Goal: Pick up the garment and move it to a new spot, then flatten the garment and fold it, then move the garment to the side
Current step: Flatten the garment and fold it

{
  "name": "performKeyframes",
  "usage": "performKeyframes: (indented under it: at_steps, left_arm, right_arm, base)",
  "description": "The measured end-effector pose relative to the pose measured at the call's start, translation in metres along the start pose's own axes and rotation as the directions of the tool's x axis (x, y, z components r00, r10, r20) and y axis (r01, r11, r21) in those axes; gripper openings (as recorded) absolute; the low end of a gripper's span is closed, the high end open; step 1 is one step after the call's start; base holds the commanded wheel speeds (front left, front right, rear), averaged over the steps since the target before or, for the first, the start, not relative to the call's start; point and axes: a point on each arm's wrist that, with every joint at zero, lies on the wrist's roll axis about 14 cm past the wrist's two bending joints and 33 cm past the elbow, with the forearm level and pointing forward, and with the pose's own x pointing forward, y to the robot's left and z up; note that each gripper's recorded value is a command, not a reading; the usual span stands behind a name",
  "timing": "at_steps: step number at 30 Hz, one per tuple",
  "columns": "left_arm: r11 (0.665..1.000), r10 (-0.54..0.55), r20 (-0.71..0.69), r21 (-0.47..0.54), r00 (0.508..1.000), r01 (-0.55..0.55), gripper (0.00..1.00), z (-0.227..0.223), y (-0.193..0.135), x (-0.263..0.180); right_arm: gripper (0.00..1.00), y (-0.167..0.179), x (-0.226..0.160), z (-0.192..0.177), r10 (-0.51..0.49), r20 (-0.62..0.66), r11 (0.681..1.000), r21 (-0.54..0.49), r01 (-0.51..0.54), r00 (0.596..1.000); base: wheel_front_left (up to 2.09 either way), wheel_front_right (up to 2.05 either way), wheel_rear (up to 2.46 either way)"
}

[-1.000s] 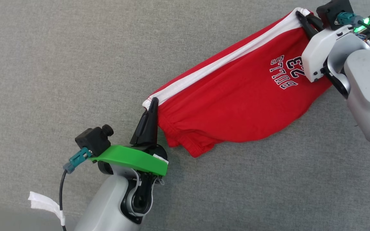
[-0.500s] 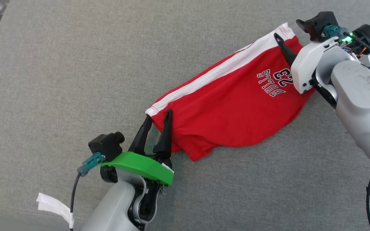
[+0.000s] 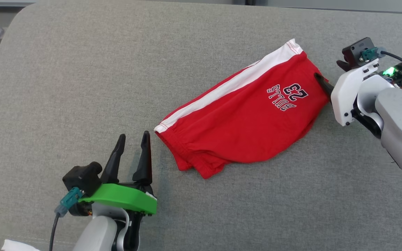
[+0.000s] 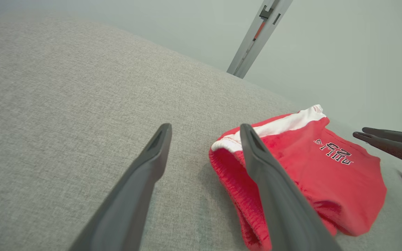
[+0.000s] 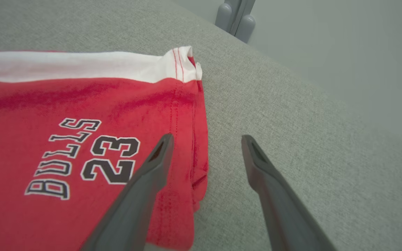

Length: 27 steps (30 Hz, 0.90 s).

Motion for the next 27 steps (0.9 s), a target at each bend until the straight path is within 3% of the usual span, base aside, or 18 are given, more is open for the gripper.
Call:
performKeyframes:
  at_steps: [10,11,12,17,27]
  left_arm:
    - [0.992,0.108,0.045,0.057,0.993,-0.111,1.0,0.011,0.035,-0.005]
    - [0.992,0.112,0.049,0.059,0.993,-0.114,1.0,0.012,0.036,-0.005]
    - [0.991,0.114,0.054,0.061,0.992,-0.117,1.0,0.013,0.037,-0.005]
    - [0.991,0.108,0.068,0.068,0.992,-0.112,1.0,0.017,0.037,-0.003]
    - [0.994,0.044,0.084,0.092,0.995,-0.051,1.0,0.021,0.021,0.01]
  right_arm:
    - [1.0,0.017,0.013,-0.046,0.065,-0.146,0.995,0.084,-0.053,0.987]
    - [0.8,0.017,0.013,-0.047,0.069,-0.149,0.995,0.083,-0.057,0.986]
    - [0.47,0.018,0.012,-0.048,0.073,-0.153,0.995,0.083,-0.06,0.986]
    - [0.0,0.022,0.009,-0.049,0.081,-0.16,0.993,0.094,-0.066,0.984]
    - [0.0,0.019,0.003,-0.03,0.027,-0.012,0.987,0.158,-0.025,1.0]
  base:
    - [0.0,0.0,0.0]
    - [0.0,0.0,0.0]
    - [0.0,0.0,0.0]
    - [0.0,0.0,0.0]
    - [0.0,0.0,0.0]
